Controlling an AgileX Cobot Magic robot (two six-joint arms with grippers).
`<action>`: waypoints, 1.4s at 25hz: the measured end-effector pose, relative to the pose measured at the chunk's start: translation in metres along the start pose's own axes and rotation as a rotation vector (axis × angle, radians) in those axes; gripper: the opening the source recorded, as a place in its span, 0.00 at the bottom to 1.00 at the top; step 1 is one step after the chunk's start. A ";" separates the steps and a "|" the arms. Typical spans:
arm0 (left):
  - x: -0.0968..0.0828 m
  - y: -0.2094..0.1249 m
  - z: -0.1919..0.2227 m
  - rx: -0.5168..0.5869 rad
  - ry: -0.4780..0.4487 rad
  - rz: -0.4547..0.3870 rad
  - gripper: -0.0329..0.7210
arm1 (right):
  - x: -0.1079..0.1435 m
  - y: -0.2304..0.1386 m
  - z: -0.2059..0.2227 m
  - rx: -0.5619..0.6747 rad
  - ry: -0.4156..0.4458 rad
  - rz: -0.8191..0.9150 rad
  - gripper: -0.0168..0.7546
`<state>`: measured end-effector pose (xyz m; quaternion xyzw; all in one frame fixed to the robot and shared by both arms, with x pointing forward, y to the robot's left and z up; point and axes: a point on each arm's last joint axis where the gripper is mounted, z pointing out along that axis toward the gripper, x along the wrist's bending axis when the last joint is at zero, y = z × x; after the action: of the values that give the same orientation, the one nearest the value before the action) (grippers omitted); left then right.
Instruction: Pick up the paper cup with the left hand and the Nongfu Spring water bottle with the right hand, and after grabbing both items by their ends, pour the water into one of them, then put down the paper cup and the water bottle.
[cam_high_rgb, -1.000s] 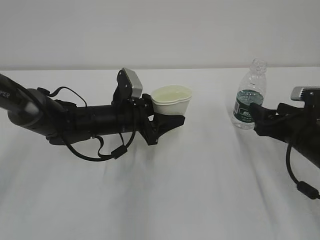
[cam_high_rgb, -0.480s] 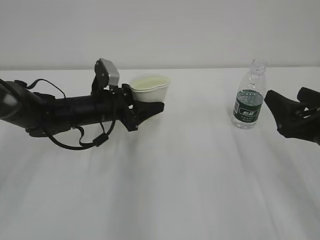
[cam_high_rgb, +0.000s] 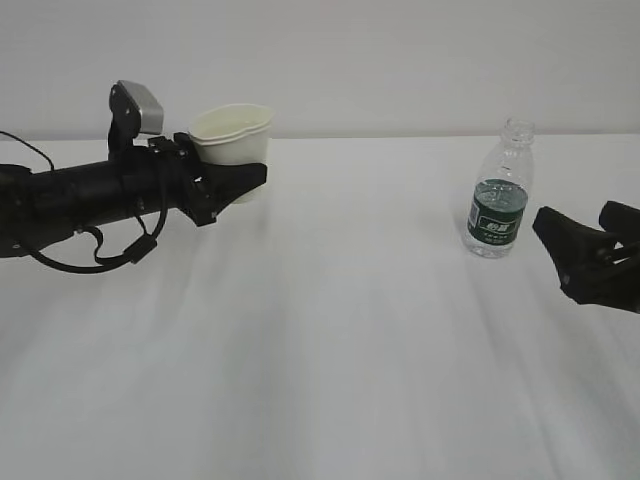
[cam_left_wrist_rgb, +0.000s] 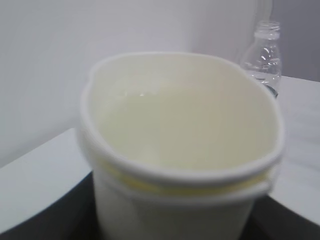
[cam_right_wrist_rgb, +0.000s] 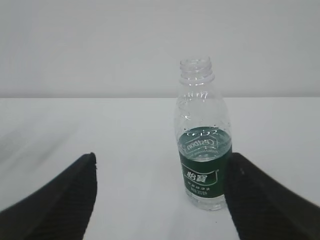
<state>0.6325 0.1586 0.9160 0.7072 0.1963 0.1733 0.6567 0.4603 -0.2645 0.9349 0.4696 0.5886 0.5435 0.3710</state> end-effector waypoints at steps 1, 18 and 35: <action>0.000 0.000 -0.002 0.000 0.008 -0.006 0.60 | 0.000 0.000 0.000 0.002 -0.002 0.003 0.79; -0.020 -0.043 -0.041 0.077 0.234 -0.037 0.58 | 0.000 -0.001 -0.001 0.004 -0.002 0.005 0.79; -0.001 -0.043 -0.054 0.034 0.510 -0.081 0.57 | 0.000 -0.001 -0.001 0.004 -0.002 0.014 0.79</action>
<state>0.6022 0.2069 0.8772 0.6430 0.3867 0.3164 0.5804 0.4594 -0.2647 0.9342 0.4748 0.5860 0.5445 0.3670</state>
